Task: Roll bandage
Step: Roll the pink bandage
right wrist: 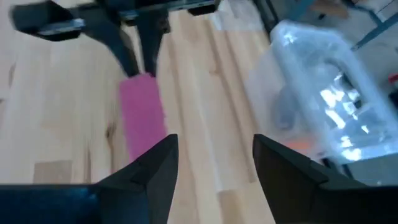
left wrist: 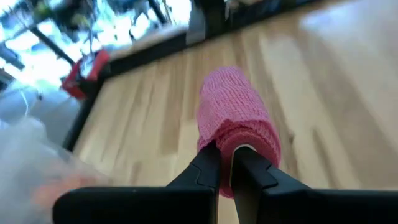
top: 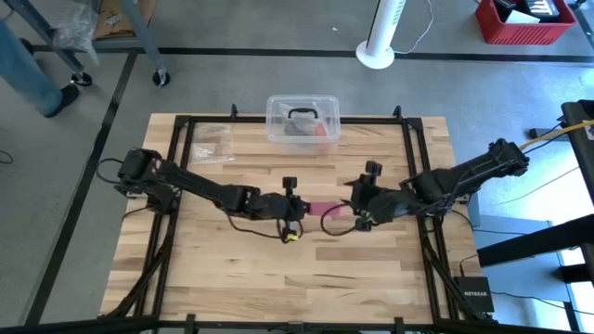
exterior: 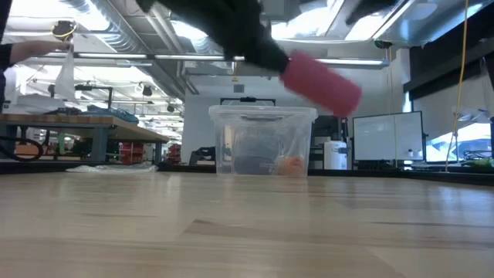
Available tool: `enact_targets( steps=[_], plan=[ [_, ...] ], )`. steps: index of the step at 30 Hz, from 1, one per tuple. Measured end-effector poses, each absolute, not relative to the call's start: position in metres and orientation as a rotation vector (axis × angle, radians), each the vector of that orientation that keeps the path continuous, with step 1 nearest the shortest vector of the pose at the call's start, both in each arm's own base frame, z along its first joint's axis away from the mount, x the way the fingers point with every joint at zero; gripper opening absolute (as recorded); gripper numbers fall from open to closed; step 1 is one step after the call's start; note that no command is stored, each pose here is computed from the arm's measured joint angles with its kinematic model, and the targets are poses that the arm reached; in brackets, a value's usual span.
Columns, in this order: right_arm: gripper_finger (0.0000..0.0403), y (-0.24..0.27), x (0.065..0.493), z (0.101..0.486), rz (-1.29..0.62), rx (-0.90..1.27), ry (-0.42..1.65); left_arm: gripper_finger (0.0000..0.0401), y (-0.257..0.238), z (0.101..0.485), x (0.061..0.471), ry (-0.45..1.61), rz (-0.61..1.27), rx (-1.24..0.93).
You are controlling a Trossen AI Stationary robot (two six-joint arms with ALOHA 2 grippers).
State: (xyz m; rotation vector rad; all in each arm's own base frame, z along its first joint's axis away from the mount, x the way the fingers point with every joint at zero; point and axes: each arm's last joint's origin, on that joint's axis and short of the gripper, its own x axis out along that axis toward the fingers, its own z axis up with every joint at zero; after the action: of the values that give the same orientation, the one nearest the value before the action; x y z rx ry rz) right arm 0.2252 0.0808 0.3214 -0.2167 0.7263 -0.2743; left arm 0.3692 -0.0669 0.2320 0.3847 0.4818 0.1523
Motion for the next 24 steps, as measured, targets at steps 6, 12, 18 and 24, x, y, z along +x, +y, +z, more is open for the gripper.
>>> enact_targets(
  steps=[6,12,18,24],
  plan=[
    [0.0209,0.090,0.205,0.258,-0.326,-0.263,0.691,0.0013,-0.061,0.194,0.397,0.425,0.078,0.319],
    [0.0209,0.095,0.195,0.216,-0.290,-0.209,0.579,0.0013,-0.050,0.148,0.414,0.443,0.044,0.269],
    [0.0209,0.095,0.195,0.208,-0.252,-0.211,0.545,0.0015,-0.045,0.124,0.418,0.483,0.048,0.299],
    [0.0209,0.095,0.195,0.208,-0.251,-0.211,0.545,0.0033,-0.045,0.118,0.417,0.516,0.041,0.315]
  ],
)
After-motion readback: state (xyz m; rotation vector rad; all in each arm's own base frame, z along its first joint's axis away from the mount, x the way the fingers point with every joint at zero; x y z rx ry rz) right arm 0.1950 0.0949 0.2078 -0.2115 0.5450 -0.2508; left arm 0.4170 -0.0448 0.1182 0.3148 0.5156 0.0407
